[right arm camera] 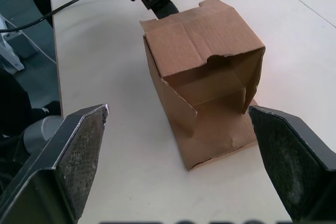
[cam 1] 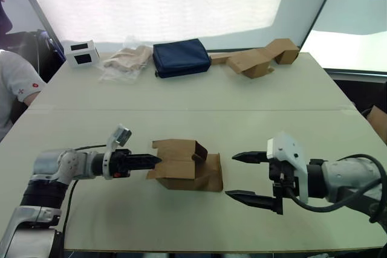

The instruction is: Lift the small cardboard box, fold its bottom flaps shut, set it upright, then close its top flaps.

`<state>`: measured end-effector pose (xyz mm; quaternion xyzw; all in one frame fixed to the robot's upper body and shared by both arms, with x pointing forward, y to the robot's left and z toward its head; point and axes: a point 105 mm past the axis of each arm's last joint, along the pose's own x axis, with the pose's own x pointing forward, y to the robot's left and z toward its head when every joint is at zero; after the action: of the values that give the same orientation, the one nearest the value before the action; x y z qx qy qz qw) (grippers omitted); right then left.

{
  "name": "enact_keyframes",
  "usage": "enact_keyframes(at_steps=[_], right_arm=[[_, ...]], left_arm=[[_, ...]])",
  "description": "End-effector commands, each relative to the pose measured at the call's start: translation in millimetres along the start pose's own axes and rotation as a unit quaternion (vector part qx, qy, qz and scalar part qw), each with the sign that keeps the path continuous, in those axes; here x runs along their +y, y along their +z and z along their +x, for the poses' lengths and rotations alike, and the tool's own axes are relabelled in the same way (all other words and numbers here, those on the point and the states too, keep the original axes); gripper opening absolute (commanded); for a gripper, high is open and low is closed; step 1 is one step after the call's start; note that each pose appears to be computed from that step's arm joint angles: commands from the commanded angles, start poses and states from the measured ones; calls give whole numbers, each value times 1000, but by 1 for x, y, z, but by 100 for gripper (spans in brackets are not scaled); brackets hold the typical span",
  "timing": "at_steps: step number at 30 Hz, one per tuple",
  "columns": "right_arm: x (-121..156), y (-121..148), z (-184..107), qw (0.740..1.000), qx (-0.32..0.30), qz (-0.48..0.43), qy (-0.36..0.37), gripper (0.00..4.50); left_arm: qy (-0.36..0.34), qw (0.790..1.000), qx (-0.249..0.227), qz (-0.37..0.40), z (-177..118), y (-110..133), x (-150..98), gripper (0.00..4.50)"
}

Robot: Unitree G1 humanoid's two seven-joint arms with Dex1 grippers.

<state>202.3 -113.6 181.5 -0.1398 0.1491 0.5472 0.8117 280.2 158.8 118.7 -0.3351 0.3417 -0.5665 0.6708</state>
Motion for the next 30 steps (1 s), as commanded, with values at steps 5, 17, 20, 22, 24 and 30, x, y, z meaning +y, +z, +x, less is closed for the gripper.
enact_keyframes(at_steps=[5, 17, 20, 22, 24, 30], right_arm=[[7, 3, 2, 1000, -7, -15, -3, 444], [10, -4, 4, 1000, -3, -2, -15, 444], [10, -7, 4, 1000, -2, 0, -17, 444], [9, -8, 4, 1000, -2, 1, -19, 444], [9, -10, 3, 1000, -1, 2, -21, 450], [9, -10, 3, 1000, -2, 0, -23, 450]], left_arm=[[-36, 999, 2, 8, 22, 7, 2, 450], [-70, 997, -22, -13, 48, 23, -11, 450], [-68, 997, -23, -14, 48, 24, -11, 450], [-67, 997, -23, -15, 49, 24, -10, 450], [-68, 997, -22, -16, 49, 22, -7, 400], [-67, 997, -22, -19, 46, 21, -2, 198]])
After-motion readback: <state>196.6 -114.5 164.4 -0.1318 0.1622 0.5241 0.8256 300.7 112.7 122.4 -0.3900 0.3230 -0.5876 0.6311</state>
